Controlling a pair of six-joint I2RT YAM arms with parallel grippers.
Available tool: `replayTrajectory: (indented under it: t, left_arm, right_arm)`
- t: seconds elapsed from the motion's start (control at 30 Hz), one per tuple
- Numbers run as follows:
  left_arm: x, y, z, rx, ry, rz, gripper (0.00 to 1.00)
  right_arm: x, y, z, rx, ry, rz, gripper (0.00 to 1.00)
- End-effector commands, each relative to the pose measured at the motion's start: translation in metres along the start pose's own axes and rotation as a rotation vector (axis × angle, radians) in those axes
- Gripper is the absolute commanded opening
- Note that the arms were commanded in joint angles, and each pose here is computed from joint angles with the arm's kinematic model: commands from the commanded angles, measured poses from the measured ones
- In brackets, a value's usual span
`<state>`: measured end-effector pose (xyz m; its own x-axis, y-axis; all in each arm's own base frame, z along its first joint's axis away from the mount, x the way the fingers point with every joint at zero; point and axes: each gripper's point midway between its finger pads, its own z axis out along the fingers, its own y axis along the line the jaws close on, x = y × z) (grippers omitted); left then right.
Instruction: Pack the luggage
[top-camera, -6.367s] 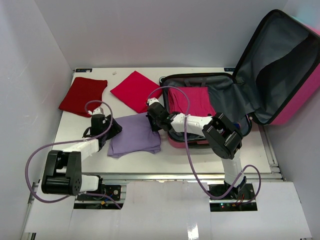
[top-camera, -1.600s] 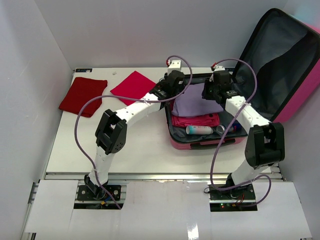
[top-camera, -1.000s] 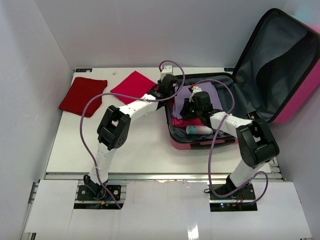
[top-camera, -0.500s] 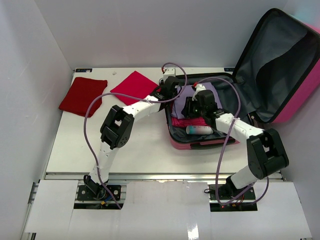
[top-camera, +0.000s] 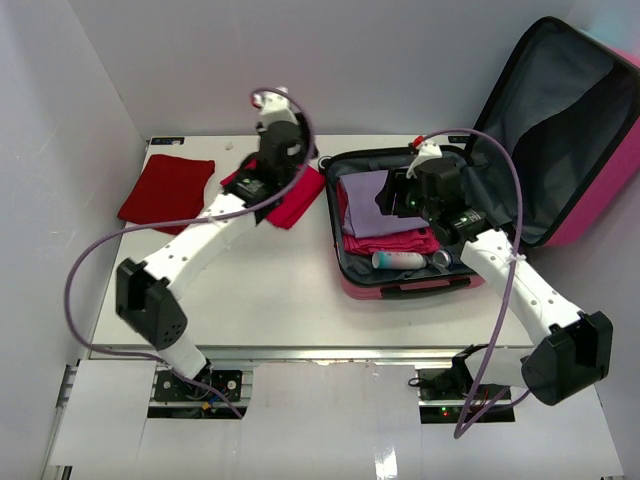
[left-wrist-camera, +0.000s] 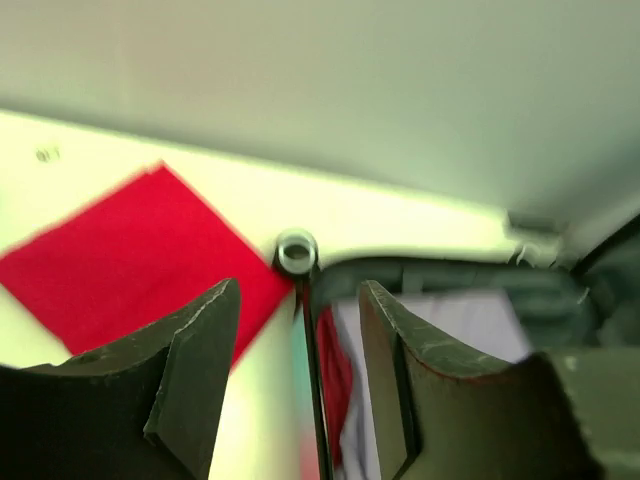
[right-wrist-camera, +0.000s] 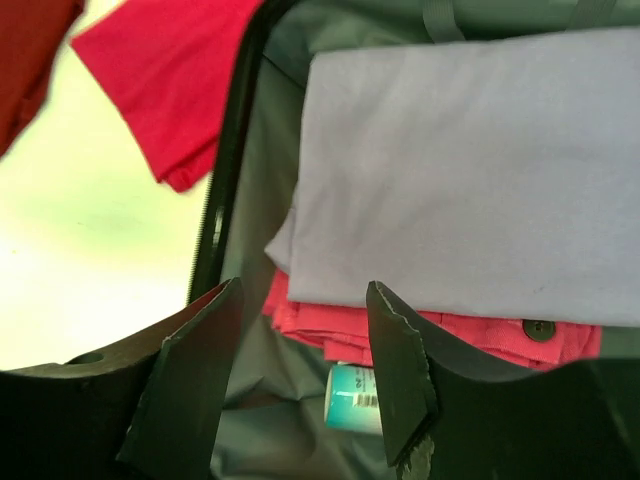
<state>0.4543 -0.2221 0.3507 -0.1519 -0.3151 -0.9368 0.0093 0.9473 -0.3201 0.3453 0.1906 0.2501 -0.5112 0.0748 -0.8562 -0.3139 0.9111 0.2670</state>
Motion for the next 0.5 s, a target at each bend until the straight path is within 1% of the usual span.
replayTrajectory:
  t: [0.0, 0.07, 0.1, 0.17, 0.27, 0.4, 0.47]
  left_arm:
    - [0.051, 0.094, 0.011, -0.152, 0.181, -0.065, 0.64]
    - [0.072, 0.127, 0.013, -0.182, 0.236, -0.156, 0.66]
    - [0.075, 0.133, 0.015, -0.184, 0.236, -0.183, 0.67]
    - [0.094, 0.149, 0.019, -0.2, 0.26, -0.245, 0.7]
    - [0.123, 0.158, 0.034, -0.176, 0.304, -0.234, 0.74]
    - [0.152, 0.167, 0.053, -0.196, 0.356, -0.191, 0.74]
    - [0.167, 0.172, 0.056, -0.194, 0.376, -0.171, 0.74]
  right_arm:
    - [0.004, 0.003, -0.027, 0.016, 0.042, -0.051, 0.62]
    - [0.027, 0.003, -0.026, 0.0, 0.084, -0.083, 0.62]
    - [0.033, -0.001, -0.026, 0.022, 0.096, -0.099, 0.62]
    - [0.049, -0.007, -0.026, 0.046, 0.113, -0.114, 0.62]
    - [0.06, 0.001, -0.029, -0.006, 0.099, -0.11, 0.62]
    - [0.052, 0.013, -0.037, -0.037, 0.066, -0.129, 0.62]
    - [0.049, 0.016, -0.041, -0.042, 0.048, -0.134, 0.63]
